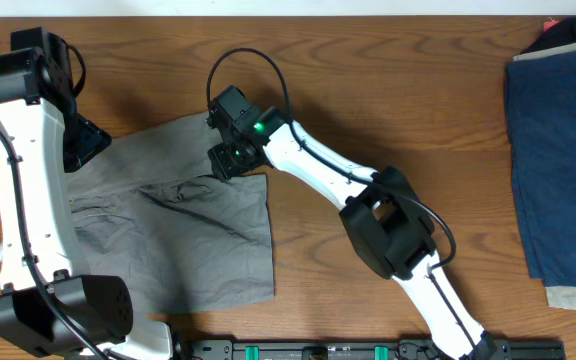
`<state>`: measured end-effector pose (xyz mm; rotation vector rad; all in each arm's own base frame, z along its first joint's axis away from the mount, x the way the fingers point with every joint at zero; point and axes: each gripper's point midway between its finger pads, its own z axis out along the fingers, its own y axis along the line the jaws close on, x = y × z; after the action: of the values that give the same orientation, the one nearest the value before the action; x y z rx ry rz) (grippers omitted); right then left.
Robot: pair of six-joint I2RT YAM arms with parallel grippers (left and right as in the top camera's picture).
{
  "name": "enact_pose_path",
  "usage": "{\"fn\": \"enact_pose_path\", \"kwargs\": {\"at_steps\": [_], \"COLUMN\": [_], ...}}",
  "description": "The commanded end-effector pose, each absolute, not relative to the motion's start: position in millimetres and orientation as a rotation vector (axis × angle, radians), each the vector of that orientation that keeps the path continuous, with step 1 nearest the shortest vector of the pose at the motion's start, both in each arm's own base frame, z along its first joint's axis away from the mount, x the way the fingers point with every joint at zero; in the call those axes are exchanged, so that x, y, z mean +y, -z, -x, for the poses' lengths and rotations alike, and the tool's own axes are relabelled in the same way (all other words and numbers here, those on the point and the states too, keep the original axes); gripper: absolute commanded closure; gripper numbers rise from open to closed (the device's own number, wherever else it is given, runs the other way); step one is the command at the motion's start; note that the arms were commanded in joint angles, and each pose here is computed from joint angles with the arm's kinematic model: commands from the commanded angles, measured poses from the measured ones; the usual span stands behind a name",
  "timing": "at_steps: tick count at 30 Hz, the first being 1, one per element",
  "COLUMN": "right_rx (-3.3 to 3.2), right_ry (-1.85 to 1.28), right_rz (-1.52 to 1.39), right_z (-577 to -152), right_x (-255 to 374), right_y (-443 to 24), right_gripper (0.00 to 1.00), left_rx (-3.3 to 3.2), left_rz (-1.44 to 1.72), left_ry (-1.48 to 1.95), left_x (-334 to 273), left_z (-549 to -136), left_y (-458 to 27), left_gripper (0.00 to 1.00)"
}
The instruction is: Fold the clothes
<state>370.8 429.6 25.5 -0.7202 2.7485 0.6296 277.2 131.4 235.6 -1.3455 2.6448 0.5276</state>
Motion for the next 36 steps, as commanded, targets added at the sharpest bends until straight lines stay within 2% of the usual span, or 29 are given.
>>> {"fn": "enact_pose_path", "kwargs": {"at_steps": [1,7,10,15,22,36], "right_rx": [2.749,2.73,2.733,2.749,2.8,2.597], "right_ry": [-0.643,-0.653,-0.65,-0.64,-0.629,-0.619], "right_rz": [0.738,0.73,0.714,0.679,0.451,0.129], "right_z": [-368,-373,-378,-385,-415,-470], "right_x": [433,435,431,422,378,241], "right_y": [-21,-23,-23,-22,-45,-201], "right_gripper": [0.52,0.8,0.99,0.99,0.99,0.99], "left_rx": [2.645,2.642,2.641,2.64,2.639,2.642], "left_rz": [1.346,1.35,1.35,1.35,1.35,1.35], "left_ry": [-0.536,-0.536,-0.535,-0.534,-0.534,-0.529], "left_x": [133,133,133,133,133,132], "left_z": [-276,-276,-277,-277,-277,-277], "left_y": [-235,-235,-235,-235,-235,-235], "left_gripper": [0.09,0.08,0.09,0.09,0.09,0.09]}}
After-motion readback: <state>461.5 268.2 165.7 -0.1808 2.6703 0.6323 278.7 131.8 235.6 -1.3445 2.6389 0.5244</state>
